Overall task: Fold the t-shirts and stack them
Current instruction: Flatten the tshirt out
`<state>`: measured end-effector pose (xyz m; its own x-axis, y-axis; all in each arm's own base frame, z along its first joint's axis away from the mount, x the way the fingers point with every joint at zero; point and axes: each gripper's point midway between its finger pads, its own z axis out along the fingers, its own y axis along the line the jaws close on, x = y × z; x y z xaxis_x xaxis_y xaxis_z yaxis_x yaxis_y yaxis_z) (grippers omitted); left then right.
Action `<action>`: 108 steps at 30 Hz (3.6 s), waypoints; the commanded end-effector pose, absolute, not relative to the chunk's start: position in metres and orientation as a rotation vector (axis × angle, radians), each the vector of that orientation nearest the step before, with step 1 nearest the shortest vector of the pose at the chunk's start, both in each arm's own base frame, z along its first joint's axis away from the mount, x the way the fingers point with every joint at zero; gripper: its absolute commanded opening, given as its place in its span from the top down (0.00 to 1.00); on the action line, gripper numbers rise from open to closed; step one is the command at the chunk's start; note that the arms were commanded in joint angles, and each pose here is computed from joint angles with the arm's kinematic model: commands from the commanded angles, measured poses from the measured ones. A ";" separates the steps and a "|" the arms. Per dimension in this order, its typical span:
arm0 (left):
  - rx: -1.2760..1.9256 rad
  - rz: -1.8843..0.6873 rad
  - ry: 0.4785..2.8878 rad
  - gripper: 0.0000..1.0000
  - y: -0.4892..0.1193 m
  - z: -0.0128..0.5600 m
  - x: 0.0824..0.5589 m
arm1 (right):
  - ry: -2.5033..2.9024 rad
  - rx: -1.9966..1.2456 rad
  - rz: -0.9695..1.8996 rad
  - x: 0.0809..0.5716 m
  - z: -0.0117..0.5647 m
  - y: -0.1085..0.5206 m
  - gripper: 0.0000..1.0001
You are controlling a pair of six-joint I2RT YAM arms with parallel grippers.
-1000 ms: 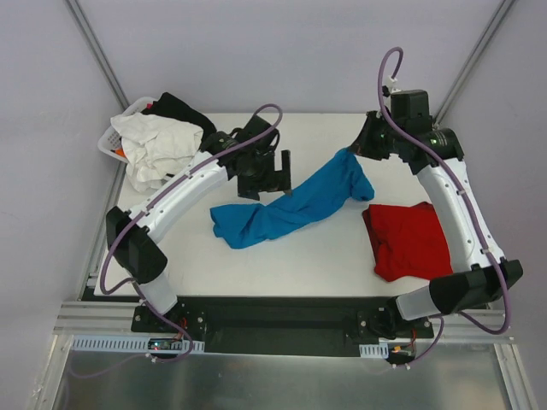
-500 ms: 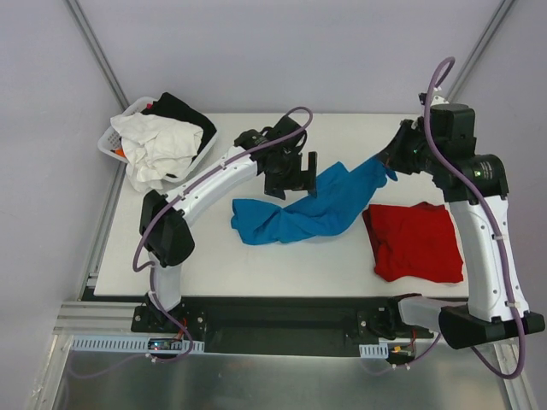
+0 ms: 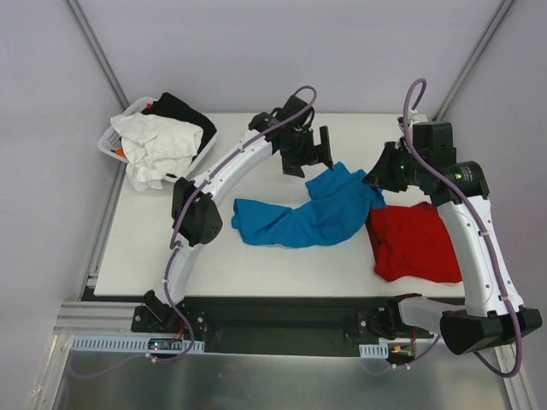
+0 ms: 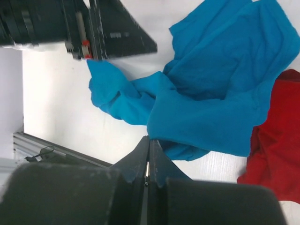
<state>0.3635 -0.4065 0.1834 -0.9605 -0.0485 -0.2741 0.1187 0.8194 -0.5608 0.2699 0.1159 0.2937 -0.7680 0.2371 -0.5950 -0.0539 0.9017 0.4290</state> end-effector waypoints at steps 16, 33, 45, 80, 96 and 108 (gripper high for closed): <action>0.421 -1.166 2.955 0.01 -0.453 0.121 0.267 | 2.277 -0.066 0.728 0.229 0.343 0.132 0.99; 0.487 -1.129 2.667 1.00 -0.444 0.220 0.250 | 2.471 0.008 0.466 0.223 0.278 0.098 0.99; 0.397 -1.089 2.677 0.82 -0.391 0.240 0.225 | 2.867 0.013 0.370 0.243 0.166 0.106 0.99; 0.223 -0.816 3.253 0.31 -0.397 0.069 0.214 | 2.391 0.056 0.471 0.255 0.315 0.104 0.99; -0.341 -0.476 2.987 1.00 -0.268 0.118 0.265 | 2.756 0.042 0.412 0.250 0.195 0.106 0.99; -0.446 -0.279 2.688 1.00 -0.189 0.228 0.266 | 2.590 0.041 0.299 0.279 0.231 0.093 0.99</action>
